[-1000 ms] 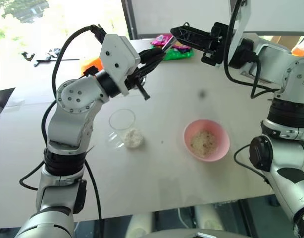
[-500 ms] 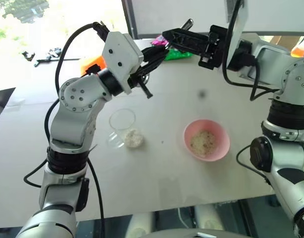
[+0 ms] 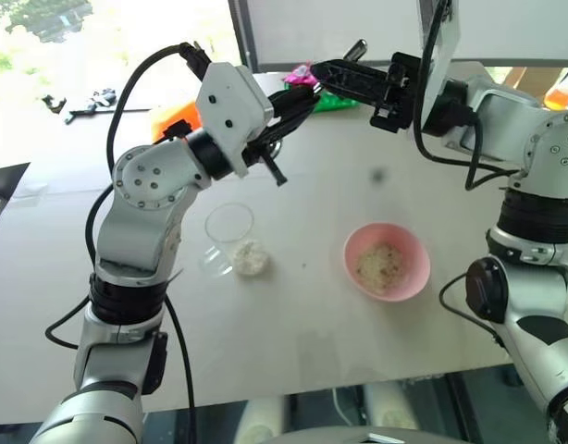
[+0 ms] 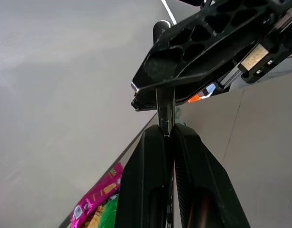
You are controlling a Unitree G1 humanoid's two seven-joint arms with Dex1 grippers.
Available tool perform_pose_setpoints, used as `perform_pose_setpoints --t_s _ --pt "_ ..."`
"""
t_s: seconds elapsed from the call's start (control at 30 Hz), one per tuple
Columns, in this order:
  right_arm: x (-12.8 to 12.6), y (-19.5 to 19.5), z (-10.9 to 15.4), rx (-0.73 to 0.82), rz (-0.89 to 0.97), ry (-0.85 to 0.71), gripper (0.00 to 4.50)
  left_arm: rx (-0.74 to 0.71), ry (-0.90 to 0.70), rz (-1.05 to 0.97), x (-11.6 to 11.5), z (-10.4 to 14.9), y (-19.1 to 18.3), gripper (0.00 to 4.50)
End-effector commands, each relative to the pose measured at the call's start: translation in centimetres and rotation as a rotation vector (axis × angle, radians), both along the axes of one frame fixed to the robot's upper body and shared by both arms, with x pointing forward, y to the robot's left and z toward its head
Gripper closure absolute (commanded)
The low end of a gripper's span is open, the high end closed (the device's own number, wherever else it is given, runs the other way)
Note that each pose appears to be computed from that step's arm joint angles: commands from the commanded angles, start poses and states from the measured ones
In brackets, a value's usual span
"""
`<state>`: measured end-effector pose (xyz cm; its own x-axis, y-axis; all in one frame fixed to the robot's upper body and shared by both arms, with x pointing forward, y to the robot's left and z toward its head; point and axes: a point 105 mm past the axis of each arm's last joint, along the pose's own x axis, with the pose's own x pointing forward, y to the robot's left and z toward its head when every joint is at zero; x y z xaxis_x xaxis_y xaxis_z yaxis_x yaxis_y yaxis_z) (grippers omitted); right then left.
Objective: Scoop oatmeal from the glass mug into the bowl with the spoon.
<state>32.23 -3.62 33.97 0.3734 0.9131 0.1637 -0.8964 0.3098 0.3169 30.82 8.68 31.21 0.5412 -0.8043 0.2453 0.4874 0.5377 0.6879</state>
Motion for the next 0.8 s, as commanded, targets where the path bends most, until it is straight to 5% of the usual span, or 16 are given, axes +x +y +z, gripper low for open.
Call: perform_pose_setpoints --t_s 0.03,0.3,0.6,0.8 --pt "-1.0 0.1 1.1 0.022 0.035 -0.045 4.39 0.003 -0.063 -0.001 -0.6 1.3 -0.1 4.50" --pt "-0.4 -0.2 0.9 0.029 0.005 -0.033 4.39 -0.005 -0.047 -0.016 -0.7 1.5 0.1 4.50" --pt "1.7 -2.0 1.9 0.085 -0.135 -0.033 4.50 -0.282 0.176 -0.061 -1.8 4.8 3.8 1.15" --pt "5.5 -6.8 2.3 0.083 -0.356 -0.015 4.50 -0.537 0.301 0.152 -2.9 3.9 10.3 1.15"
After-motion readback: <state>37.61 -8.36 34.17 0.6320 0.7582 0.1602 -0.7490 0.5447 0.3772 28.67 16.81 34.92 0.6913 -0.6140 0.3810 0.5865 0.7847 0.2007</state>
